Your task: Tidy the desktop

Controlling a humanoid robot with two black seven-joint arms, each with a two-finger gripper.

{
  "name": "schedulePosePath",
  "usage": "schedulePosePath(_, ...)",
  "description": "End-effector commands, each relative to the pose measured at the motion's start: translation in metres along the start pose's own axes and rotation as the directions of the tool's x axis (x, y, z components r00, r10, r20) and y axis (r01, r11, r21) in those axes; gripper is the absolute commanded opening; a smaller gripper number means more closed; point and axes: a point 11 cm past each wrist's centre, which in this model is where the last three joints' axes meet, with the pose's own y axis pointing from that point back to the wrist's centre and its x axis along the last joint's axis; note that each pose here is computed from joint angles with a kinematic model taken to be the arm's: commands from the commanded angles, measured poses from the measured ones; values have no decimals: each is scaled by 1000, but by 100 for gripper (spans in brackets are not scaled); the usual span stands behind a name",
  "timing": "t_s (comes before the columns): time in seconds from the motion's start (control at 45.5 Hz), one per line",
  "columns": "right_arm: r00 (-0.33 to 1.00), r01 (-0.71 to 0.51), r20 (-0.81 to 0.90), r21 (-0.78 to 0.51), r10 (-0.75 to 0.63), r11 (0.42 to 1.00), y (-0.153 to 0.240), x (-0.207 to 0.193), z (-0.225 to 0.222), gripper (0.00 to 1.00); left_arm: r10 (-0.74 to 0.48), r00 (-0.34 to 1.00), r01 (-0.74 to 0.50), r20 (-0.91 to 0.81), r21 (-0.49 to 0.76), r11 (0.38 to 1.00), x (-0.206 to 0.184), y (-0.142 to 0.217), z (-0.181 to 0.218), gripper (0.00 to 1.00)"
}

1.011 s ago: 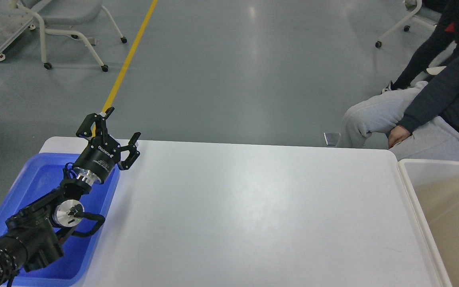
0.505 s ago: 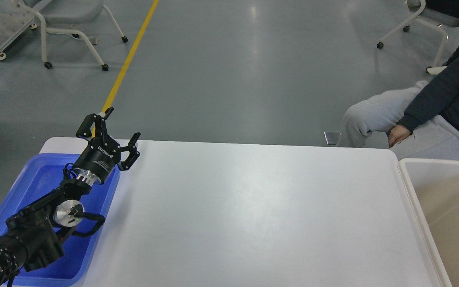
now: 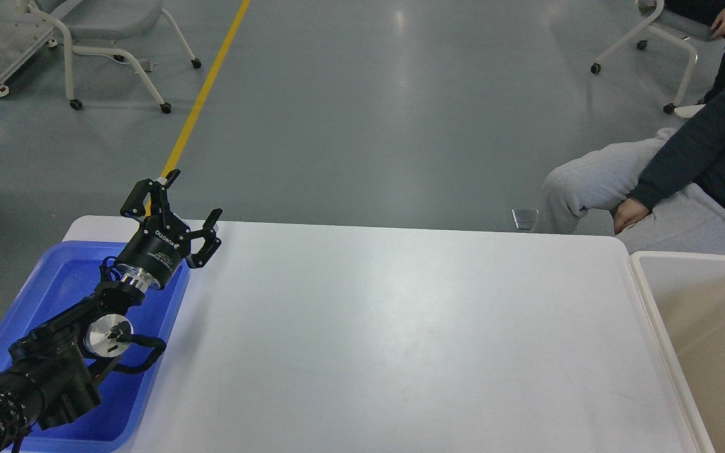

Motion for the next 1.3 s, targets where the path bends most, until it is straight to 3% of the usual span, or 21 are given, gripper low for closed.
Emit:
schedulePosePath(0.0, 998, -22, 55, -38, 24, 999, -1, 7, 9, 0, 0, 1000, 0, 0, 0, 1000, 0, 0, 0, 100)
schedulePosePath(0.066, 998, -23, 60, -40, 25, 999, -1, 8, 10, 0, 1, 1000, -1, 0, 0, 1000, 0, 0, 0, 100)
schedulePosePath(0.198, 997, -17, 74, -42, 20, 999, -1, 9, 11, 27, 0, 1000, 0, 1, -1, 1000, 0, 0, 0, 100)
schedulePosePath(0.22, 997, -15, 80, -40, 18, 999, -1, 9, 10, 37, 0, 1000, 0, 1, -1, 1000, 0, 0, 1, 100)
schedulePosePath(0.242, 996, -15, 82, -40, 18, 999, -1, 9, 10, 55, 0, 1000, 0, 0, 0, 1000, 0, 0, 0, 100)
schedulePosePath(0.264, 996, -13, 84, -38, 16, 999, -1, 8, 10, 87, 0, 1000, 0, 0, 0, 1000, 0, 0, 0, 100)
schedulePosePath(0.286, 996, -11, 86, -40, 14, 999, -1, 8, 10, 100, 0, 1000, 0, 0, 0, 1000, 0, 0, 0, 100)
schedulePosePath(0.967, 999, 37, 3, 23, -37, 999, 2, -14, -17, 100, -1, 1000, 1, 0, 1, 1000, 0, -1, 0, 100)
schedulePosePath(1.077, 997, 80, 10, 42, -80, 996, 5, -29, -30, 100, 0, 1000, 0, 0, 0, 1000, 0, 0, 0, 100)
schedulePosePath(1.275, 955, 269, 93, 125, -281, 955, 32, -77, -87, 100, 1, 1000, -1, 0, 0, 1000, 0, 0, 0, 100)
